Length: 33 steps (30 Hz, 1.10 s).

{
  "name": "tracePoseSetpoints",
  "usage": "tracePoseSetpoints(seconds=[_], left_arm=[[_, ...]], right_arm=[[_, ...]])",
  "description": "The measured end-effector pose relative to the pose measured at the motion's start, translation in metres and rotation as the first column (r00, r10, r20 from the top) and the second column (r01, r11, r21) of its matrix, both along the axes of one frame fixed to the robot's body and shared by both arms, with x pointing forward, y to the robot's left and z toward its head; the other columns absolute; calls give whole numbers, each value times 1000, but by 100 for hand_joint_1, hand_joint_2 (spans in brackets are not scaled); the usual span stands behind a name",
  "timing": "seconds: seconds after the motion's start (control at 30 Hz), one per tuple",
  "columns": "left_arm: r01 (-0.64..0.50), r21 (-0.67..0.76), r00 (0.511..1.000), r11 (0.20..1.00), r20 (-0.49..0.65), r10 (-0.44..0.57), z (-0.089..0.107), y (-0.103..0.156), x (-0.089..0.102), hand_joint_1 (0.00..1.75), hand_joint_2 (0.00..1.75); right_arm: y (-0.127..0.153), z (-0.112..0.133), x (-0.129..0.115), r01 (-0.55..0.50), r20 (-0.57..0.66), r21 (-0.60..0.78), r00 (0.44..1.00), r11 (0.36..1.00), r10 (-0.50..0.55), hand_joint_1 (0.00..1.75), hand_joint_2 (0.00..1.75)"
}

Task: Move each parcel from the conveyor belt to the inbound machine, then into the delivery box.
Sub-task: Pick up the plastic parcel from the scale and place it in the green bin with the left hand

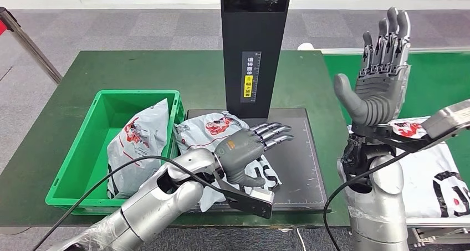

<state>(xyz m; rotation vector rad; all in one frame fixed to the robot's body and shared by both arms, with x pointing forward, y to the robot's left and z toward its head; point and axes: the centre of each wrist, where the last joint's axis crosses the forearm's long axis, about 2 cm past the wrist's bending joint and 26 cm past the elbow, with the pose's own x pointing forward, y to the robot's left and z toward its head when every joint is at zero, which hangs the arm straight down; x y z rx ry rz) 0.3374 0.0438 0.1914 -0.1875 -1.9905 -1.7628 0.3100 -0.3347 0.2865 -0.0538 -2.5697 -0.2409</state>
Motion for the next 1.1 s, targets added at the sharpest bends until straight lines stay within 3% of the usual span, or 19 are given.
tracePoseSetpoints(seconds=[0.2,0.33,0.7,1.1], left_arm=[[175,-118,945,977,-259,-201,-4,4,-4,0,175],[206,-171,927,964,-280,-248,6,10,-4,0,175],[126,-101,968,987,-205,-145,0,23,-3,0,175],[62,27,972,998,-227,-55,-48,44,-8,0,175]], right_arm=[[0,-2,1,-7,-8,1,1000,1000,7,0,175],[0,-4,-2,-8,-13,1,1000,1000,8,0,175],[-9,-10,-9,17,-23,13,1000,1000,-17,0,175],[-15,-19,-14,34,-37,24,999,999,-33,0,175]])
